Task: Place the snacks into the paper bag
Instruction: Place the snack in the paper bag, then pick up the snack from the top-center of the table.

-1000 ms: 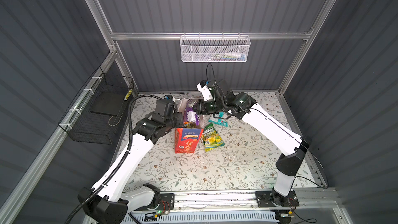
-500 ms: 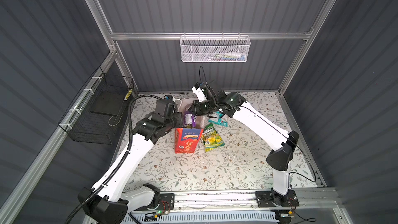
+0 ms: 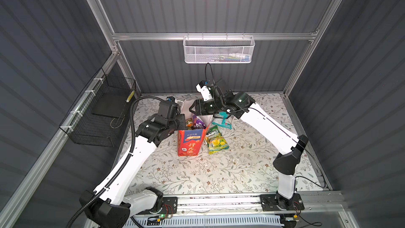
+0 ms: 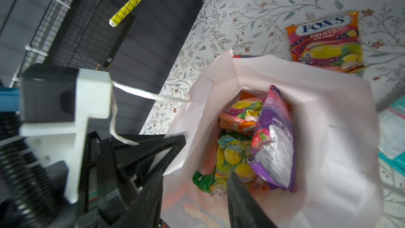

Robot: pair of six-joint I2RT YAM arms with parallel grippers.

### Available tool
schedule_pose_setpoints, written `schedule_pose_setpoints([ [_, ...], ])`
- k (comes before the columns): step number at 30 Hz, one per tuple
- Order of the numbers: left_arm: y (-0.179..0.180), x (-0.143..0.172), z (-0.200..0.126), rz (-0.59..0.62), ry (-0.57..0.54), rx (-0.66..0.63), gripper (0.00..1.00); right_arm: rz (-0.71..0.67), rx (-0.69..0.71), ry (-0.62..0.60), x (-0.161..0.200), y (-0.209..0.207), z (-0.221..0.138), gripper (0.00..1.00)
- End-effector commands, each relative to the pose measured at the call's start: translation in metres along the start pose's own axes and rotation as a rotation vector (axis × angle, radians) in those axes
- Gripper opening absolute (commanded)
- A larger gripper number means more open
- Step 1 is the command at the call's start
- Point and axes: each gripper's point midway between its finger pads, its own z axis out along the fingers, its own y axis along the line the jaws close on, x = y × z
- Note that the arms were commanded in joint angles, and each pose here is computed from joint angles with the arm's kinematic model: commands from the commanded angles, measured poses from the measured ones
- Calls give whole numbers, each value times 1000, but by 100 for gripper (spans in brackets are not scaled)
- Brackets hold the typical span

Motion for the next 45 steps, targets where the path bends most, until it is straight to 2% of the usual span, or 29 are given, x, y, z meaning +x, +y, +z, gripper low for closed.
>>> schedule_pose_setpoints([
  [1, 8, -14, -3, -6, -36, -63, 0, -58, -29, -77, -14, 19, -48, 61],
  [6, 12, -14, -5, -16, -38, -87, 0, -110, 68, -134, -15, 1, -78, 84],
  [10, 24, -17, -12, -22, -59, -150, 0, -76, 132, -161, -10, -29, -92, 99],
  [15, 38, -15, -16, -20, -66, -222, 0, 52, 213, -205, 0, -88, -103, 99],
  [19, 37, -16, -16, -25, -72, -214, 0, 214, 297, -237, 10, -157, -102, 99],
  [23, 31, -17, -16, -27, -76, -177, 0, 335, 363, -219, 26, -217, -84, 99],
  [26, 28, -16, -15, -26, -79, -158, 0, 383, 422, -152, 38, -251, -59, 99],
  [35, 24, -14, -10, -17, -63, -139, 0, 431, 568, 48, 56, -316, 15, 99],
  [45, 21, -14, -11, -14, -61, -119, 0, 466, 633, 155, 65, -355, 62, 99],
])
